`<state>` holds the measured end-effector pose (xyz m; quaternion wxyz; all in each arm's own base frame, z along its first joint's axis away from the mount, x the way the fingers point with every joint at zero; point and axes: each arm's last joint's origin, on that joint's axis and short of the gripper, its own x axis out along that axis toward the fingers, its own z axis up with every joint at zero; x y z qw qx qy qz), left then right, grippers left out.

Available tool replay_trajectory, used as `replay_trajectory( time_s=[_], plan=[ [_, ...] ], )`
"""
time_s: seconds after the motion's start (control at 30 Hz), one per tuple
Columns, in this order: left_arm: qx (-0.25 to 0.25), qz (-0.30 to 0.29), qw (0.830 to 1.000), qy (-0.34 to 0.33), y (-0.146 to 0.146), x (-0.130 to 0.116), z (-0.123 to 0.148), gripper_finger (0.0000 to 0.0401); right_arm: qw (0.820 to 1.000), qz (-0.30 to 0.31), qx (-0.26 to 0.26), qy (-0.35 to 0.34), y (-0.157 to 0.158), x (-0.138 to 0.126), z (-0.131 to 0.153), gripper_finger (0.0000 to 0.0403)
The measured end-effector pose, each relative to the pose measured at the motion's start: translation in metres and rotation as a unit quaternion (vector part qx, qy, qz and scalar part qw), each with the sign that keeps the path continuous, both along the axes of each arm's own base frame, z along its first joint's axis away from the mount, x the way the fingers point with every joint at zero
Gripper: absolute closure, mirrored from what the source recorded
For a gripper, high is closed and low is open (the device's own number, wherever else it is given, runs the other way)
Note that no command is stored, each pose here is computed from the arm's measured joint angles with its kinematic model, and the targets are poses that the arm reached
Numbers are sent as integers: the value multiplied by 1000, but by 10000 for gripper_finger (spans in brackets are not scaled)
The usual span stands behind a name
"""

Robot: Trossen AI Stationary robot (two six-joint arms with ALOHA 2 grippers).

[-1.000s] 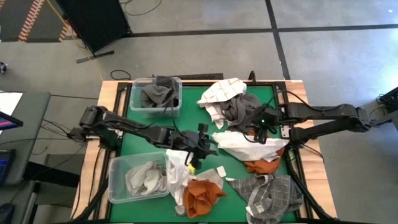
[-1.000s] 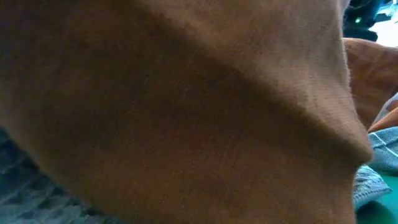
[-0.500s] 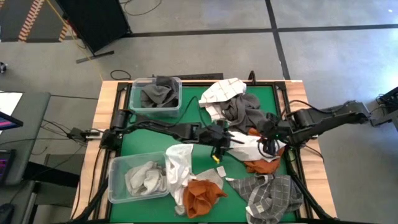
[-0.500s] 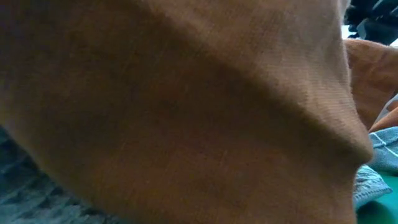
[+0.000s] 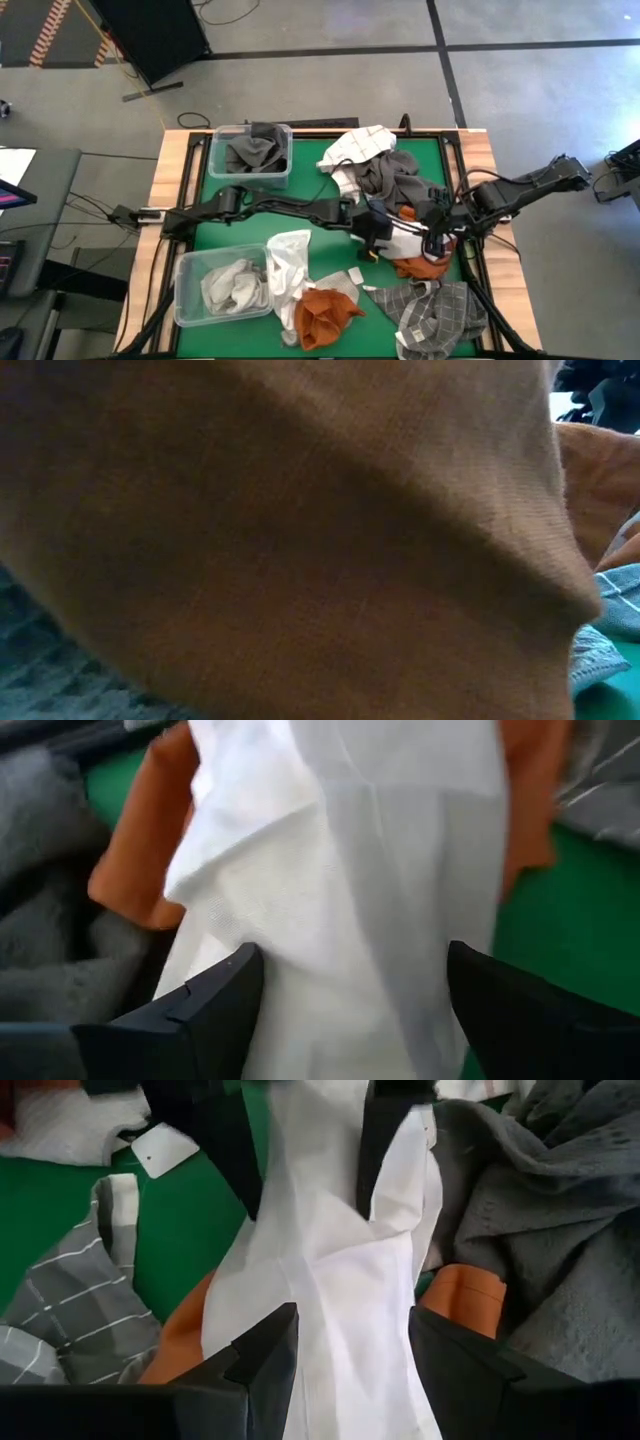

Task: Sort towels by color in basket
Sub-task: Put the white towel into the bottom transparent bin

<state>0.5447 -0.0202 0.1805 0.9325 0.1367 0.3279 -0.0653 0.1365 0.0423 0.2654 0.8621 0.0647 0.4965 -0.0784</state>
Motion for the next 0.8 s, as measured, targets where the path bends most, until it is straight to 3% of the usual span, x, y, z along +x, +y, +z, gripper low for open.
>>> replay_trajectory(
  time_s=[0.1, 0.17, 0.4, 0.6, 0.8],
  plan=[
    [23, 6, 1000, 7, 1, 2, -4, 126, 1000, -2, -3, -1, 0, 0, 0, 184],
    [33, 2, 999, 6, 1, 2, -2, 162, 1000, -2, -4, -1, 0, 0, 0, 184],
    [73, -48, 996, 14, -16, -11, 27, 380, 1000, -1, -7, 0, -1, 0, 0, 184],
    [98, -50, 993, 35, -33, -39, 77, 397, 1000, -4, -14, 5, -1, -1, -1, 184],
    [143, -29, 988, 40, -63, -96, 152, 399, 1000, -6, -22, 3, -2, -1, -1, 184]
  ],
)
